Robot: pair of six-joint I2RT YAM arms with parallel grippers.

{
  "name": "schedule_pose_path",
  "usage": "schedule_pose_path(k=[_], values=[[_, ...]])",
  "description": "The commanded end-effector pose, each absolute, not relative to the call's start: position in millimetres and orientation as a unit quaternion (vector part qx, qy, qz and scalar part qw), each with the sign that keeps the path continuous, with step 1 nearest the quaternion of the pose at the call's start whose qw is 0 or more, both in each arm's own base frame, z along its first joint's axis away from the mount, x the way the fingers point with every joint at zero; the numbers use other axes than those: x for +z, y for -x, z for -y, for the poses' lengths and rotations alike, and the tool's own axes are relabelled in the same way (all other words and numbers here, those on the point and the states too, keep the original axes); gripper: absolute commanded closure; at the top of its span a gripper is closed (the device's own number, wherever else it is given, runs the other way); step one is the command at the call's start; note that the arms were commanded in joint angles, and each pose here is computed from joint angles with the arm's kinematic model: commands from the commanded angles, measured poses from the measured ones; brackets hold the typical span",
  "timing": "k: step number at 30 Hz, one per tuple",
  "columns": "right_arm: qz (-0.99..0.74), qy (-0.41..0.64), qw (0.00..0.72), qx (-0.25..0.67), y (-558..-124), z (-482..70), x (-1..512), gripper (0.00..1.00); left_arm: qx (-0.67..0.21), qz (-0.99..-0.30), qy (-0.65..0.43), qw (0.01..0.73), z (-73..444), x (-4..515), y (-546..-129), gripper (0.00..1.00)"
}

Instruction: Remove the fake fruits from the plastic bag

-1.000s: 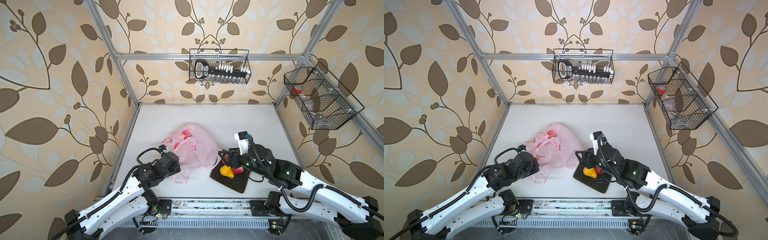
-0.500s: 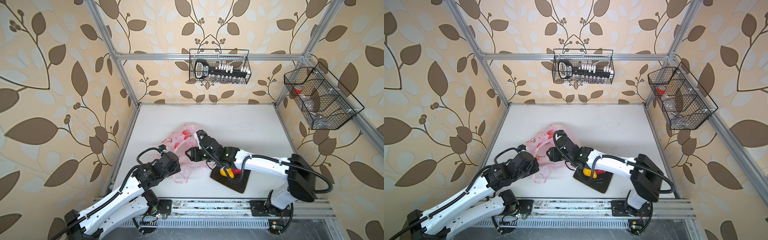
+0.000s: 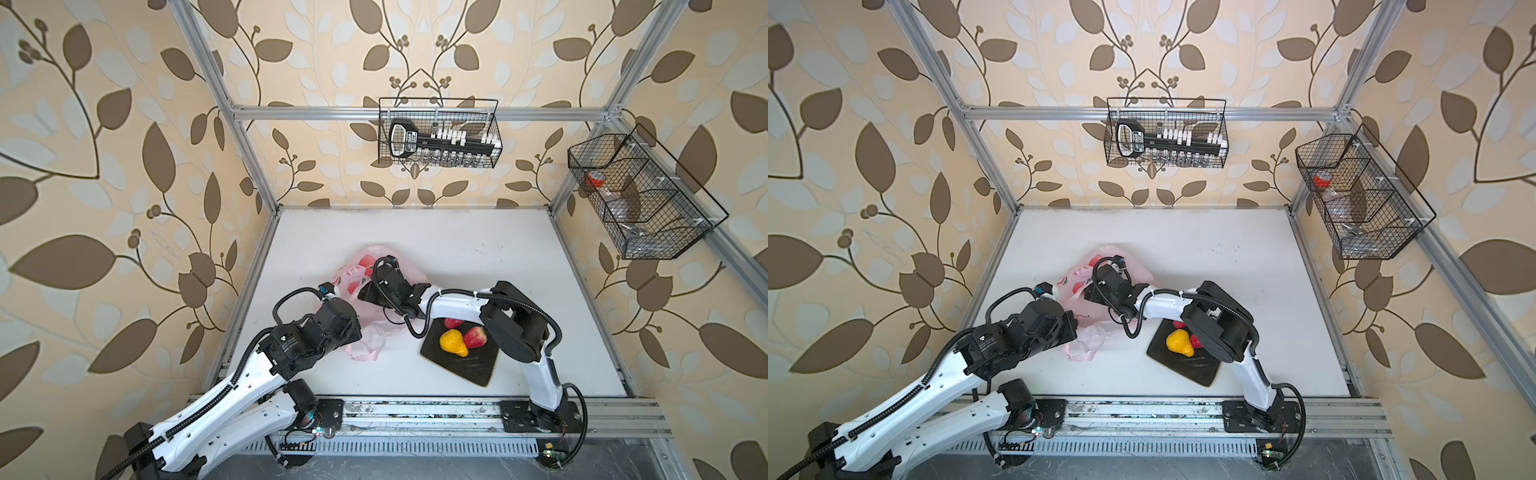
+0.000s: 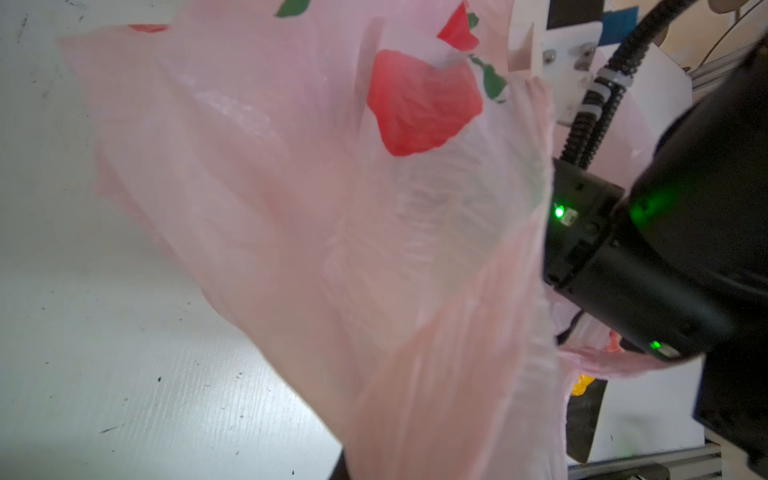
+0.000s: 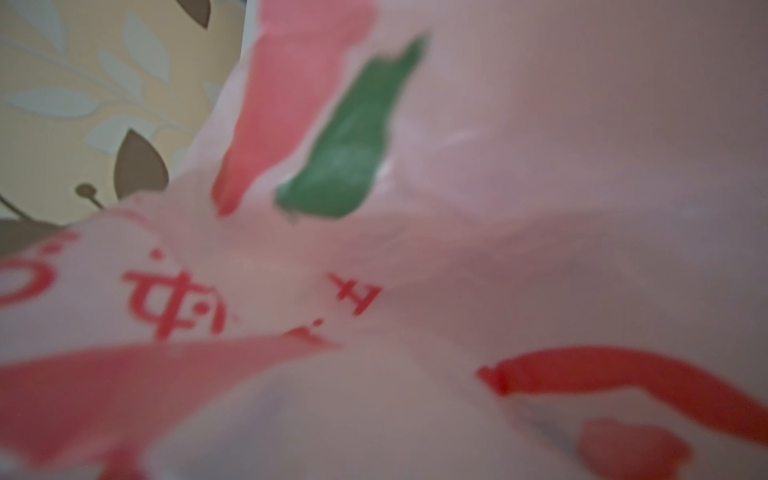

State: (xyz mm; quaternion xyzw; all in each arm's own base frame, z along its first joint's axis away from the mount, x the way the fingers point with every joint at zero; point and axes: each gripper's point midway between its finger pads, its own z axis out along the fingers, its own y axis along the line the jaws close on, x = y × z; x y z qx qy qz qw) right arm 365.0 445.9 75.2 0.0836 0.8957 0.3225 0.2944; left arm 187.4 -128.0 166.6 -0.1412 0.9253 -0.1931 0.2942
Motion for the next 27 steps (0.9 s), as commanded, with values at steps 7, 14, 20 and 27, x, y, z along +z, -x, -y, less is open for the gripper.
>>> schedule_pose_path(k=[7, 14, 20, 27], values=[[-0.899, -0.148, 0.326, 0.250, -410, -430, 52, 0.06, -0.202, -0.936, 0.028, 0.286, 154, 191, -192, 1.00], [-0.918, -0.157, 0.330, 0.157, -423, -419, 15, 0.06, -0.219, -0.942, 0.011, 0.256, 168, 184, -188, 1.00], [-0.925, -0.146, 0.341, 0.079, -429, -400, 1, 0.18, -0.219, -0.940, 0.033, 0.261, 160, 180, -186, 1.00], [-0.922, -0.090, 0.366, 0.086, -425, -396, 21, 0.51, -0.208, -0.940, 0.069, 0.261, 148, 167, -182, 1.00]])
